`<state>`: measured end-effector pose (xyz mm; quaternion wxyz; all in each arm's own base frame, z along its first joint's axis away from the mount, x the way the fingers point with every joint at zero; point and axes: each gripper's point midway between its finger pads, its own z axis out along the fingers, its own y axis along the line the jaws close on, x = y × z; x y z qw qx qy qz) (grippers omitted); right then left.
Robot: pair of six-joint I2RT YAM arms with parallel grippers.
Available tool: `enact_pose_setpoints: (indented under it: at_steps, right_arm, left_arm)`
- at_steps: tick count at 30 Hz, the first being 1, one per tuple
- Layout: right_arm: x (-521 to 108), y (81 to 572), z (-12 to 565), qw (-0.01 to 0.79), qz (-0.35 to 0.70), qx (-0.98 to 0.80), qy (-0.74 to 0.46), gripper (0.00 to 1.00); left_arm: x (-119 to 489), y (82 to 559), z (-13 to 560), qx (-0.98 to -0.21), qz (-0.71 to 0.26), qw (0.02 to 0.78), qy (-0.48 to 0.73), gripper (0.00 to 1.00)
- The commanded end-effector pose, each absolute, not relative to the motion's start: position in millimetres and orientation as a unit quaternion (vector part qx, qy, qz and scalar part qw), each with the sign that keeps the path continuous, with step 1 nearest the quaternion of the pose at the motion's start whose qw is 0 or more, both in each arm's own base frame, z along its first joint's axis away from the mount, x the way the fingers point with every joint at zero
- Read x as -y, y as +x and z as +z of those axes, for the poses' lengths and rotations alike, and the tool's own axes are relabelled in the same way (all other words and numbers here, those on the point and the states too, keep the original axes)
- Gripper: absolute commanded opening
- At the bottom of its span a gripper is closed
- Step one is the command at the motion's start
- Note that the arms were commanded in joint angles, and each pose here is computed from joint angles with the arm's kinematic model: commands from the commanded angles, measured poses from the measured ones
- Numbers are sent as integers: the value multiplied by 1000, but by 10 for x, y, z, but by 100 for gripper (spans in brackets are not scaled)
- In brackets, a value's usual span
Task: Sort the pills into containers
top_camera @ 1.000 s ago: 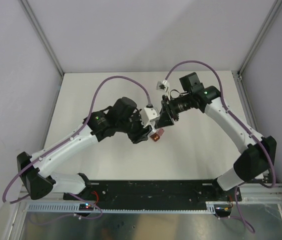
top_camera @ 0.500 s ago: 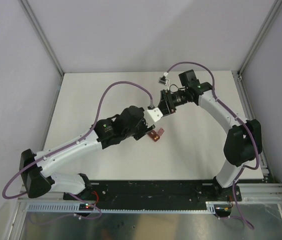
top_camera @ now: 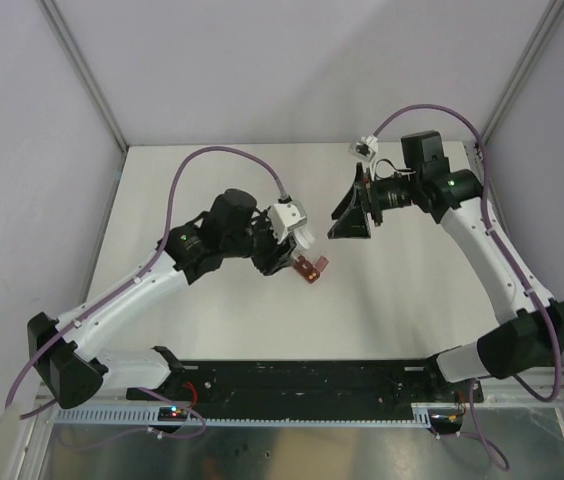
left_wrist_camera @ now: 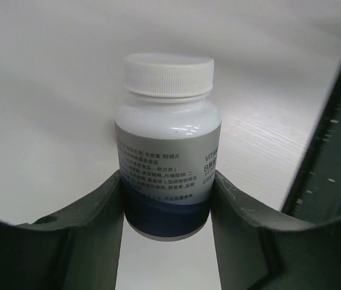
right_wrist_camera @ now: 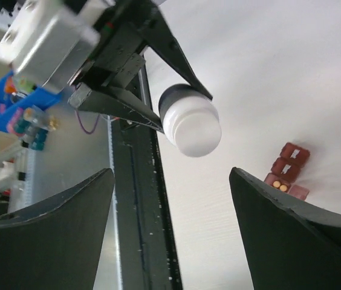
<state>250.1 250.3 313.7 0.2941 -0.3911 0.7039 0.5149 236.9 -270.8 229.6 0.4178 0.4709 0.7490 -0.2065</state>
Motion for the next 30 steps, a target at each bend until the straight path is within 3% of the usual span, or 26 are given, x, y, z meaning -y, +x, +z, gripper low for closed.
enact_pose_setpoints:
  at_steps: [1,8,16,20,25,30]
  right_arm:
    - [-2458,2296,3341,359,469,-649,-480,83]
    - [-2555,1982,3311,362,444,-601,-558,83]
    - [-2674,1735,3260,340,448,-577,-592,79]
    - [-2711,1696,3265,334,456,-574,-593,66]
    - [-2753,1684,3273,322,472,-574,-587,40]
    - [-2802,1730,3247,306,486,-591,-567,21]
  left_arm:
    - [2931,1854,2765,-667,-376,383,517,0]
    - [2967,1473,2891,-626,-465,318,538,0]
    - [2977,1388,2930,-618,-486,299,540,0]
    - [2987,1409,2916,-620,-485,298,540,0]
    - [2993,1478,2857,-633,-471,301,536,0]
    - [2989,1635,2777,-659,-436,315,525,0]
